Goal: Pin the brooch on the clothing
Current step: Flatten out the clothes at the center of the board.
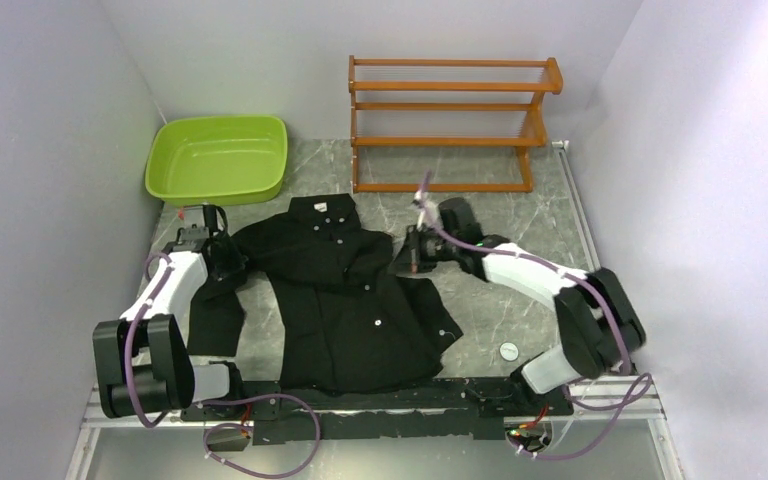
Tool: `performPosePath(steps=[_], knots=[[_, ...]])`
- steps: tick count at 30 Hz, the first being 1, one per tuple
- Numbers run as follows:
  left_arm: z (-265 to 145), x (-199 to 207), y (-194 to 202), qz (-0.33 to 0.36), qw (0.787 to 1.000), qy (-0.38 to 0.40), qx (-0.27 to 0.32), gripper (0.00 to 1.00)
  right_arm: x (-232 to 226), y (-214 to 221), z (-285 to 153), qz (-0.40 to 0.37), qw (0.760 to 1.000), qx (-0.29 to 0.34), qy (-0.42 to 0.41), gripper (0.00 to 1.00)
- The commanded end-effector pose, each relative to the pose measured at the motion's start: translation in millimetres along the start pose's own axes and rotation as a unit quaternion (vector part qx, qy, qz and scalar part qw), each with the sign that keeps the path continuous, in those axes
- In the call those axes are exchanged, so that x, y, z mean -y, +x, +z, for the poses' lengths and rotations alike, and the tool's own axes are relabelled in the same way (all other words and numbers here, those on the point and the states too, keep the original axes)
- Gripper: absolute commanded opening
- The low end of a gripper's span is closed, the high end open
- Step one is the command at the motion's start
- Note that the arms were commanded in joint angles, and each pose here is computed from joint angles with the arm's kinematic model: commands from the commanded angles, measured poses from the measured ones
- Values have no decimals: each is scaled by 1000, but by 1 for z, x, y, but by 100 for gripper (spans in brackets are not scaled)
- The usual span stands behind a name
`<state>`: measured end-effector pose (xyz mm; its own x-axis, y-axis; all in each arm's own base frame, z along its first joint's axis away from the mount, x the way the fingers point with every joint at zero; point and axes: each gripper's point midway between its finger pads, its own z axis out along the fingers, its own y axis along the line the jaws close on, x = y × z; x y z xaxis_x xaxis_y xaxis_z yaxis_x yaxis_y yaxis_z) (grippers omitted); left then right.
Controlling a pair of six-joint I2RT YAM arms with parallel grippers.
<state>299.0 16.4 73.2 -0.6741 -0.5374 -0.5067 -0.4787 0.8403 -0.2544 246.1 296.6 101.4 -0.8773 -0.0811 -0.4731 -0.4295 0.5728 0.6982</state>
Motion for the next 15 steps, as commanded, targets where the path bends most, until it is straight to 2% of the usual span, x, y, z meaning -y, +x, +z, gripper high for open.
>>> performPosePath(steps=[1,5,9,12,14,15], knots=[[9,-4,-3,-19,1000,-11,12,2,15,-46,-61,-15,996,85,24,0],[19,-6,0,-21,1000,-19,2,3,55,-66,-104,18,986,137,88,0],[26,-5,1,-23,1000,-19,-2,3,92,-75,-127,71,973,177,133,0],[23,0,-3,-11,1000,-6,-2,3,102,-72,-134,81,975,175,113,0],[14,17,-7,10,999,38,-4,3,94,-70,-132,71,980,164,84,3],[6,30,-9,21,997,72,-7,10,89,-68,-130,68,982,161,69,5]])
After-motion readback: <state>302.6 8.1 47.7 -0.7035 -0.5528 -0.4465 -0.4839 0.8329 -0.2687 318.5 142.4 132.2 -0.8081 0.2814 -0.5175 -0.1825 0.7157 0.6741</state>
